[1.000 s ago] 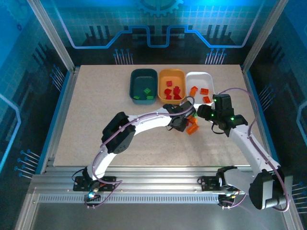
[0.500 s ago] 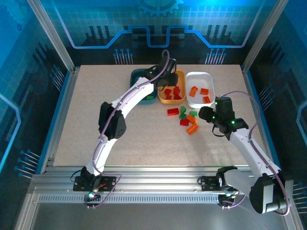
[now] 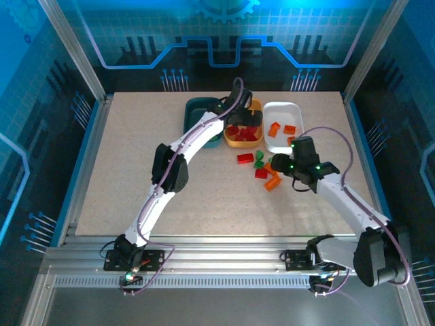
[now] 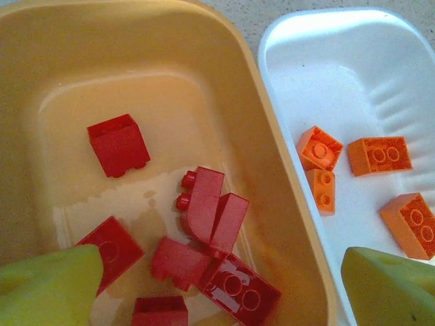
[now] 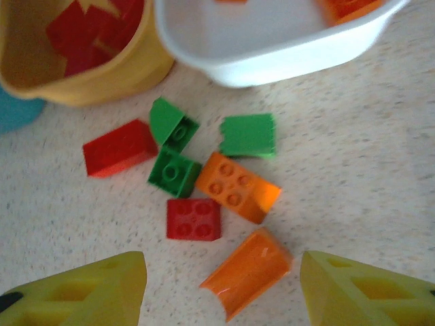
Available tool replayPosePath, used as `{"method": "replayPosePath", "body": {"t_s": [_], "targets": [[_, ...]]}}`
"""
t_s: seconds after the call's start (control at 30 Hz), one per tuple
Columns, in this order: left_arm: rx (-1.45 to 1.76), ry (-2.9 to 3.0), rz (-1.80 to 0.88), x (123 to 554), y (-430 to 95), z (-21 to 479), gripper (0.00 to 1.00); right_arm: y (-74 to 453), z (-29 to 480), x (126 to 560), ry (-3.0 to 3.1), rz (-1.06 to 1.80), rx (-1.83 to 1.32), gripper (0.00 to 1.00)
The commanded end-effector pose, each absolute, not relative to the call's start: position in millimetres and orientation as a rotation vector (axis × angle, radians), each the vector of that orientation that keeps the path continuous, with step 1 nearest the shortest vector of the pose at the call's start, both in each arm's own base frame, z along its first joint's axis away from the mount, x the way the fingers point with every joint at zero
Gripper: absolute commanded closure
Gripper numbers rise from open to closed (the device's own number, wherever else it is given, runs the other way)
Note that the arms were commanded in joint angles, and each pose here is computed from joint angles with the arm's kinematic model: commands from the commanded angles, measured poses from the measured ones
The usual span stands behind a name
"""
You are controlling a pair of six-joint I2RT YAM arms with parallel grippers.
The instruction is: Sort the legos into containers by color
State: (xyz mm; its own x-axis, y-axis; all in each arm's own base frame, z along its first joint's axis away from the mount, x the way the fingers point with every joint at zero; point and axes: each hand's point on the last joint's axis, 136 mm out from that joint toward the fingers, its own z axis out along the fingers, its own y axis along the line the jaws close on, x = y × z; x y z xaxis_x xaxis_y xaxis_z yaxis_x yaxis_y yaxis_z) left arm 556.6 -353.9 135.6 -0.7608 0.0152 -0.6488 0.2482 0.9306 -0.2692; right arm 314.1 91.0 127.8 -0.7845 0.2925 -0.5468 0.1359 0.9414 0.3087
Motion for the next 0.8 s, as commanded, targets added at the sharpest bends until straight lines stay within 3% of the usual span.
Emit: {"method": "replayPosePath", "body": {"t_s": [0.0, 0.23, 0.5, 0.77], "targets": [[0.169, 2.319, -0.494, 548, -341, 207, 0.08, 113, 130, 322, 2.490, 0.289, 0.173, 0.37], [0.067, 2.256, -0.616, 466, -296, 240, 0.06, 151, 91, 321, 2.679, 0.118, 0.016, 0.35], [-0.151, 2.305, -0.753, 357, -236, 178, 0.05, 145, 63, 321, 2.757, 0.021, 0.143, 0.33], [-0.189, 2.357, -0.715, 313, -205, 150, 0.04, 154, 42, 322, 2.812, 0.043, 0.154, 0.34]]}}
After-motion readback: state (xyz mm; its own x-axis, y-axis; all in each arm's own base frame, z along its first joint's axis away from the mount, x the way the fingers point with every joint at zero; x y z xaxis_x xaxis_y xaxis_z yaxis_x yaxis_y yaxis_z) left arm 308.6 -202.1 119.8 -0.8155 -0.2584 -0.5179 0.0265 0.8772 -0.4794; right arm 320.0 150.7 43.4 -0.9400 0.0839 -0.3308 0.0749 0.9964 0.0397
